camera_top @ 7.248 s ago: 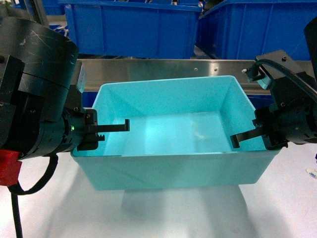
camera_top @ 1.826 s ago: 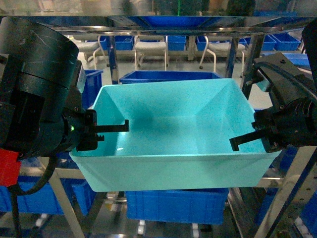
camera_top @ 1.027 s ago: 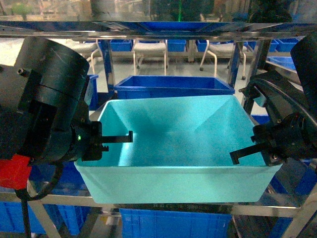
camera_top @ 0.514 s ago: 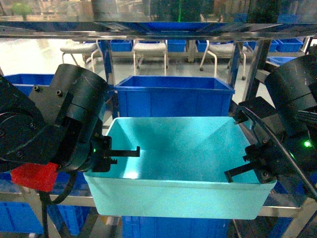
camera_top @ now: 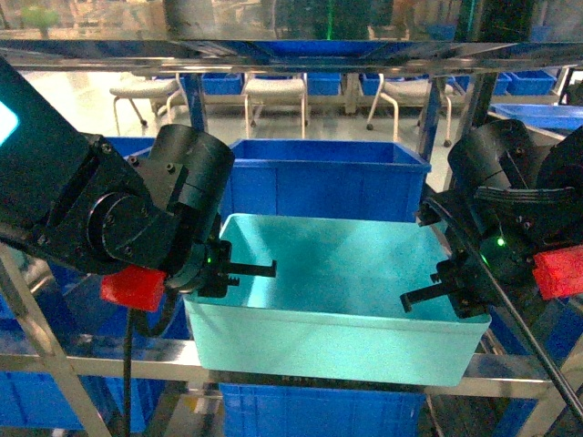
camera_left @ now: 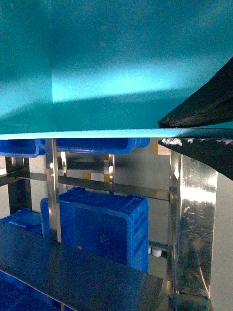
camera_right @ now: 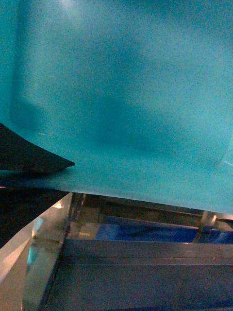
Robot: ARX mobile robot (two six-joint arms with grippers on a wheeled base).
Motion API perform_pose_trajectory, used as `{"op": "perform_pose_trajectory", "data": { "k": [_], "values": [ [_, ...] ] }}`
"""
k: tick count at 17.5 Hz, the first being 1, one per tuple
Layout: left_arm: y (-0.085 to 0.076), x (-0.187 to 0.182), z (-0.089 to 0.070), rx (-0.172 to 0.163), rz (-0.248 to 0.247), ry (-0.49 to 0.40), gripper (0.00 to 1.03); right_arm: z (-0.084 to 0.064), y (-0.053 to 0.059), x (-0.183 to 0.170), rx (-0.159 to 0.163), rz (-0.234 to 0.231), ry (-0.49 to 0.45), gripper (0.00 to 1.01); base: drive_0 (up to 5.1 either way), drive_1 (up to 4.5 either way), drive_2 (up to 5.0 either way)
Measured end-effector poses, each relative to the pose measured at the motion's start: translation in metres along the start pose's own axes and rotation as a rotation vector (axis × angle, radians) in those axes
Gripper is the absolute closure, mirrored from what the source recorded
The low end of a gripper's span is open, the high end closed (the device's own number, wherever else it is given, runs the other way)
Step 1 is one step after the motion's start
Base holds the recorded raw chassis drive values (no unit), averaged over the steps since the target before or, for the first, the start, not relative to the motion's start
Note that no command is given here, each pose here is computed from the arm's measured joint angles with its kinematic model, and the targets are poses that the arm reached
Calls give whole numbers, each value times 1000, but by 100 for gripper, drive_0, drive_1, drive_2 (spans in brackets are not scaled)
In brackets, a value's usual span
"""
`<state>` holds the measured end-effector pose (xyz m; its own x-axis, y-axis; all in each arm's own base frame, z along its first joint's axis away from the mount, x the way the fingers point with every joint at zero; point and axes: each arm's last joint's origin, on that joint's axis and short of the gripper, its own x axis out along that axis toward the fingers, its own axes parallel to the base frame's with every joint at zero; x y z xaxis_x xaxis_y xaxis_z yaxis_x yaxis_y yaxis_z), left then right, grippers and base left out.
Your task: Organize blue bins on left shelf correctly
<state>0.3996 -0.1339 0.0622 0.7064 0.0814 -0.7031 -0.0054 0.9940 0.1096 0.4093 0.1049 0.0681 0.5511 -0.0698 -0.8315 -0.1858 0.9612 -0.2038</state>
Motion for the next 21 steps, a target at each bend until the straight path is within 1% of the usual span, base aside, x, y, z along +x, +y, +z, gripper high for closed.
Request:
{"op": "perform_pose_trajectory", "data": {
  "k": [2, 3, 5, 6, 7, 8, 9, 10, 11, 12, 13, 15, 16, 17, 18, 19, 21],
  "values": [
    [-6, 8, 12, 3, -7, -12, 101, 10, -8, 11, 29, -10, 6, 98, 0, 0, 0],
    [-8, 12, 15, 7, -6, -9, 101, 13, -10, 13, 36, -10, 4, 98, 0, 0, 0],
    [-11, 20, 16, 9, -6, 8, 101, 19, -16, 17, 55, 6, 8, 98, 0, 0, 0],
    [-12, 23, 16, 12, -4, 17, 101, 19, -16, 18, 56, 33, 8, 98, 0, 0, 0],
    [-12, 26, 16, 11, 2, 25, 98, 17, -15, 19, 52, 48, 14, 93, 0, 0, 0],
    [-12, 26, 17, 10, 10, 17, 87, 16, -13, 20, 27, 62, 22, 82, 0, 0, 0],
    [-13, 26, 19, 7, 6, 6, 77, 17, -11, 19, 12, 74, 16, 72, 0, 0, 0],
    [-16, 24, 22, 8, -12, -3, 68, 18, -7, 18, -2, 92, 8, 63, 0, 0, 0],
    [-19, 23, 22, 11, -19, -7, 61, 19, -4, 18, -9, 98, 3, 56, 0, 0, 0],
    [-22, 23, 21, 16, -23, -5, 50, 21, -2, 17, -14, 106, -5, 45, 0, 0, 0],
    [-24, 21, 19, 22, -31, 3, 41, 21, -1, 17, -16, 109, -1, 35, 0, 0, 0],
    [-21, 11, 14, 23, -35, 5, 25, 19, -2, 16, -23, 108, 12, 19, 0, 0, 0],
    [-17, 0, 13, 22, -33, 16, 14, 16, -2, 16, -23, 101, 21, 8, 0, 0, 0],
    [-13, -12, 14, 13, -26, 13, 4, 13, -2, 14, -27, 86, 25, 1, 0, 0, 0],
    [-10, -20, 14, 7, -26, 4, 5, 11, -3, 11, -35, 75, 29, 4, 0, 0, 0],
    [-6, -29, 13, 0, -27, -2, 5, 11, -3, 8, -37, 73, 21, 3, 0, 0, 0],
    [-1, -41, 6, 2, -31, 15, 5, 13, -3, -1, -44, 53, -35, 3, 0, 0, 0]
  ]
}}
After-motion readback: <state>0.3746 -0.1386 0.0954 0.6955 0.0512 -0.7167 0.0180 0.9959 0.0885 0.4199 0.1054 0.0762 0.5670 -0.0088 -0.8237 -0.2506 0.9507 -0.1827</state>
